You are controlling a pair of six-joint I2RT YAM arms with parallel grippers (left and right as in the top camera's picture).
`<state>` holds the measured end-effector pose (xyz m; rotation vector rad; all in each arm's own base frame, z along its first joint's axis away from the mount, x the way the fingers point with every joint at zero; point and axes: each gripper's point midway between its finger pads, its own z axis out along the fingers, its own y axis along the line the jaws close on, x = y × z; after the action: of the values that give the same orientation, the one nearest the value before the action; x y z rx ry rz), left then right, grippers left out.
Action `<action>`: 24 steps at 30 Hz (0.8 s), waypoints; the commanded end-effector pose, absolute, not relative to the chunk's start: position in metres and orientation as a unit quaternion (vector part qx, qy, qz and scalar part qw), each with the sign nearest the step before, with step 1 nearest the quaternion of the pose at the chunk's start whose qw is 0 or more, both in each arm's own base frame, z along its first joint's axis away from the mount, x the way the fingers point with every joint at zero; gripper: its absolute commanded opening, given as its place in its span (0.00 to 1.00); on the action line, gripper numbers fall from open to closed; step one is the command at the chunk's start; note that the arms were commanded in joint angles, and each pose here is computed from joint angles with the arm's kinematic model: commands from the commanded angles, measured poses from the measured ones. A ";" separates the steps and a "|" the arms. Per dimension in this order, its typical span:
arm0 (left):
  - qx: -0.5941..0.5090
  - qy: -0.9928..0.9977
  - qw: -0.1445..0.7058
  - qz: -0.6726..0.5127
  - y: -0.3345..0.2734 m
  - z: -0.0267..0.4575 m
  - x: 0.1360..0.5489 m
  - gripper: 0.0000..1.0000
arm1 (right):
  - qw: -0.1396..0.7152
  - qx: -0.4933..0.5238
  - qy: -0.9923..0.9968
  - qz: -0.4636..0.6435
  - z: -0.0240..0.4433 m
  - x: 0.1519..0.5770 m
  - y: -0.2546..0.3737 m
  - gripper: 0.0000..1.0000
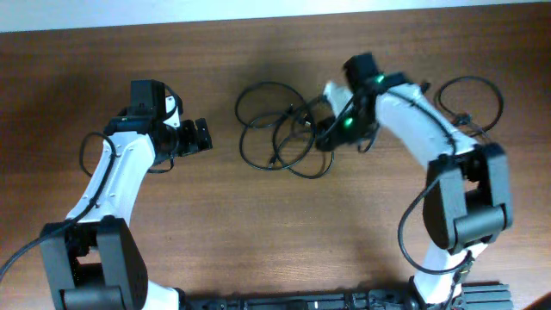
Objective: Untangle cables
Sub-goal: 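Move the right gripper back to the remaining cables and grasp one, then carry the grasped cable right with the right gripper and drop it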
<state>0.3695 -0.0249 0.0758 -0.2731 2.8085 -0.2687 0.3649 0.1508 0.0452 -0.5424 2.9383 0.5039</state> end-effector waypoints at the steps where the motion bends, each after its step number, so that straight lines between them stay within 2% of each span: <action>1: -0.099 0.979 0.148 -0.096 -0.026 0.073 0.369 0.99 | 0.055 -0.209 0.964 0.157 0.016 0.348 0.165 0.72; 2: -0.099 0.979 0.148 -0.096 -0.026 0.073 0.369 0.99 | 0.057 -0.214 0.962 0.157 0.013 0.346 0.168 0.68; 4: -0.099 0.979 0.147 -0.096 -0.026 0.073 0.369 0.99 | 0.058 -0.224 0.960 0.159 0.010 0.342 0.176 0.45; 5: -0.099 0.979 0.147 -0.096 -0.026 0.073 0.369 0.99 | 0.056 -0.223 0.960 0.161 0.011 0.340 0.179 0.38; 7: -0.099 0.979 0.147 -0.096 -0.026 0.073 0.369 0.99 | 0.050 -0.226 0.950 0.208 0.021 0.334 0.199 0.17; 9: -0.099 0.979 0.148 -0.096 -0.026 0.073 0.369 0.99 | 0.047 -0.233 0.931 0.277 0.042 0.330 0.221 0.06; 12: -0.099 0.979 0.147 -0.096 -0.026 0.073 0.369 0.99 | 0.086 -0.285 0.872 0.388 0.117 0.338 0.258 0.04; 14: -0.099 0.979 0.147 -0.096 -0.026 0.073 0.369 0.99 | 0.118 -0.296 0.862 0.394 0.154 0.351 0.264 0.04; 16: -0.099 0.979 0.147 -0.096 -0.026 0.073 0.369 0.99 | 0.170 -0.314 0.846 0.395 0.211 0.367 0.270 0.04; 17: -0.099 0.979 0.147 -0.096 -0.026 0.073 0.369 0.99 | 0.205 -0.326 0.834 0.394 0.247 0.375 0.273 0.04; 18: -0.099 0.979 0.147 -0.096 -0.026 0.073 0.369 0.99 | 0.266 -0.346 0.809 0.393 0.304 0.384 0.277 0.04; 21: -0.099 0.979 0.148 -0.096 -0.026 0.073 0.369 0.99 | 0.372 -0.376 0.756 0.386 0.395 0.386 0.278 0.04; 24: -0.099 0.979 0.148 -0.096 -0.026 0.073 0.369 0.99 | 0.475 -0.402 0.689 0.372 0.483 0.370 0.271 0.04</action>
<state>0.3695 -0.0250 0.0759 -0.2730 2.8081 -0.2693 0.4028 0.2762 0.3935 -0.9286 1.9496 0.9506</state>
